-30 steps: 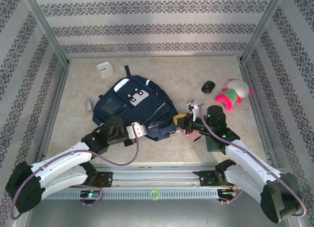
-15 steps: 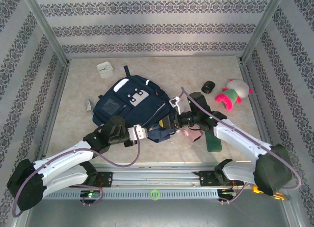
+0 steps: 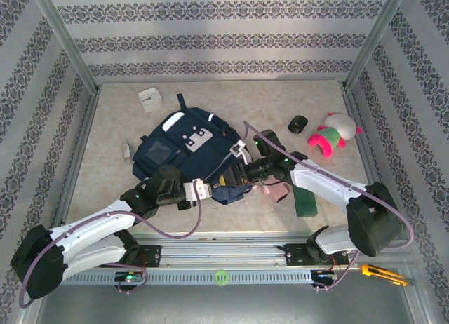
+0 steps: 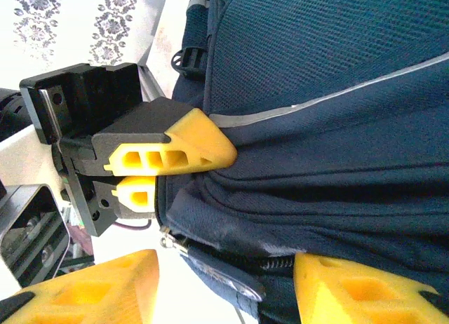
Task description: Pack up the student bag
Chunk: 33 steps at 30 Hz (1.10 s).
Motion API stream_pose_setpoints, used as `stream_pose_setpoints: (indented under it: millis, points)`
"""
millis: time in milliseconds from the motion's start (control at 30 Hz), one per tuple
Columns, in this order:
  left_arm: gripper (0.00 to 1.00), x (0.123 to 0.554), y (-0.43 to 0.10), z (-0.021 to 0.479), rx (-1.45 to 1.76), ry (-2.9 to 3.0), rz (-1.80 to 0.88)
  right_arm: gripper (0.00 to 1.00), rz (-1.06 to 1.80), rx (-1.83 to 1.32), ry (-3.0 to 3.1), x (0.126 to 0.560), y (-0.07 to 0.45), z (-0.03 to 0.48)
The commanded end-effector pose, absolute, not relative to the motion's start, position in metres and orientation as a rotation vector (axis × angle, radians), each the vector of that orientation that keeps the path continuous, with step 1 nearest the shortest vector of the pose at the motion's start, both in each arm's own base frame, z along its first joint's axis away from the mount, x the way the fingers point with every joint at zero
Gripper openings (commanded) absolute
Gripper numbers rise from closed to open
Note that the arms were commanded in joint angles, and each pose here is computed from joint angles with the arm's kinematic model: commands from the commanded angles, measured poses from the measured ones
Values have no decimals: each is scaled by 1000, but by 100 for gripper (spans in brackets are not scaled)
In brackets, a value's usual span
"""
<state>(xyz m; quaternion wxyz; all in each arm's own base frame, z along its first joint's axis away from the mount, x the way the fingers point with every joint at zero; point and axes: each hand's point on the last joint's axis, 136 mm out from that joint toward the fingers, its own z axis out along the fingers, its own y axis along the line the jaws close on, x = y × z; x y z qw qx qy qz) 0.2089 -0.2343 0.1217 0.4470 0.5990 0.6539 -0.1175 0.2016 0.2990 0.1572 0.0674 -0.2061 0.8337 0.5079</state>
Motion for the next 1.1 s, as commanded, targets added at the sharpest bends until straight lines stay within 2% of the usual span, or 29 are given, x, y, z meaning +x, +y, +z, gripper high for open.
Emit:
stream_pose_setpoints:
  millis: [0,400,567,600,633,667,700,1067]
  points:
    - [8,223,-248,161,1423,1489,-296,49,1673,-796,2384,185,318,185]
    - [8,225,-250,161,1413,1492,-304,26,1664,-848,2359,180,319,185]
    - [8,225,-249,159,1415,1496,-296,23,1658,-867,2346,176,321,189]
    - [8,226,-249,160,1411,1497,-295,23,1649,-863,2350,176,320,188]
    - [8,226,-249,160,1408,1499,-296,27,1641,-859,2362,176,319,186]
    - [8,226,-249,160,1405,1498,-295,35,1616,-852,2380,176,317,183]
    - [8,226,-249,161,1401,1496,-298,38,1585,-842,2402,176,315,180]
    - [8,230,-256,169,1322,1523,-366,43,994,-690,2560,188,292,157]
